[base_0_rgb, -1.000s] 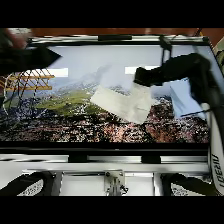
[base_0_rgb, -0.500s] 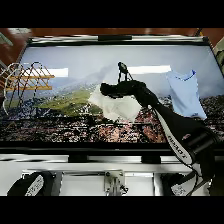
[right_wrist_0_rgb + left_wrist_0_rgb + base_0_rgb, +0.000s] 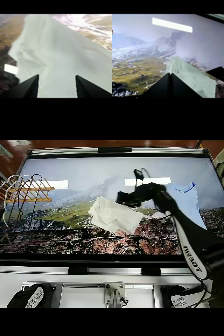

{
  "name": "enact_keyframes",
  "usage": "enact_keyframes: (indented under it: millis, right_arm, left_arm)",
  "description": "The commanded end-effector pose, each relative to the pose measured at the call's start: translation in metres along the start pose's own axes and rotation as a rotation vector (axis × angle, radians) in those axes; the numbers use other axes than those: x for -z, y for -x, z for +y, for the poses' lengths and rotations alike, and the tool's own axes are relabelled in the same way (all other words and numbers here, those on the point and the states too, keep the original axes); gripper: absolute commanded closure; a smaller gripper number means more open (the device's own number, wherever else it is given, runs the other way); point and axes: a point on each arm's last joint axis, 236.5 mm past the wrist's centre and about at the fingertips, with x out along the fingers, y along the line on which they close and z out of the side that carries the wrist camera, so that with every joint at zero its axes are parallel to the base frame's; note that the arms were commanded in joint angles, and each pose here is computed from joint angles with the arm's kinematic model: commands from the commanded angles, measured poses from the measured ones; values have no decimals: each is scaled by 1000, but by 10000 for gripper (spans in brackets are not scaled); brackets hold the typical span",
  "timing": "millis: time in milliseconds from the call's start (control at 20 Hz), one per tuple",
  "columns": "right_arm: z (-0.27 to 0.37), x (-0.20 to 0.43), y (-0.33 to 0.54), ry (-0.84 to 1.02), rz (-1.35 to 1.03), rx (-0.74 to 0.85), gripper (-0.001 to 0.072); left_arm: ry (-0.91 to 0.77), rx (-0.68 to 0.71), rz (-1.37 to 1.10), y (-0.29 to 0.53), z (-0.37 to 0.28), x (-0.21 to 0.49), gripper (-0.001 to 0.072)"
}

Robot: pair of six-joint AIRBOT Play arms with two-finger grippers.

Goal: Fold the shirts.

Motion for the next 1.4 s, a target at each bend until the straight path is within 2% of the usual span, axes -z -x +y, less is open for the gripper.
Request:
enact_keyframes:
  millis: [0,150,250,300,700,750,800,850,1050,1250,1350]
  right_arm:
    - [-121,41,63,-50,239,337,145]
    - [-143,86,47,-229,350,256,144]
    - [-132,92,20,-333,303,140,81]
    - [-123,90,8,-370,266,85,81]
    - [-79,95,-47,-491,263,-100,83]
    - [-72,96,-51,-480,265,-122,169]
    - [-66,91,-53,-454,239,-139,452]
    - [-61,80,-51,-426,203,-160,660]
    - [-41,-29,4,-247,-60,-236,655]
    - [-42,-164,115,-218,-441,-273,655]
    - [-56,-210,171,-236,-618,-274,655]
  left_arm:
    - [-9,-3,7,-2,3,3,674]
    - [-9,-3,7,-2,2,3,674]
    - [-8,-2,7,-2,2,3,674]
    - [-8,-2,7,-2,2,3,674]
    - [-8,-3,7,-2,3,3,675]
    - [-8,-2,7,-2,2,3,675]
    - [-8,-3,7,-2,3,3,675]
    - [-8,-3,7,-2,3,3,675]
    - [-8,-3,7,-2,3,3,675]
    - [-8,-2,7,-2,2,3,675]
    - [-8,-2,8,-2,2,3,675]
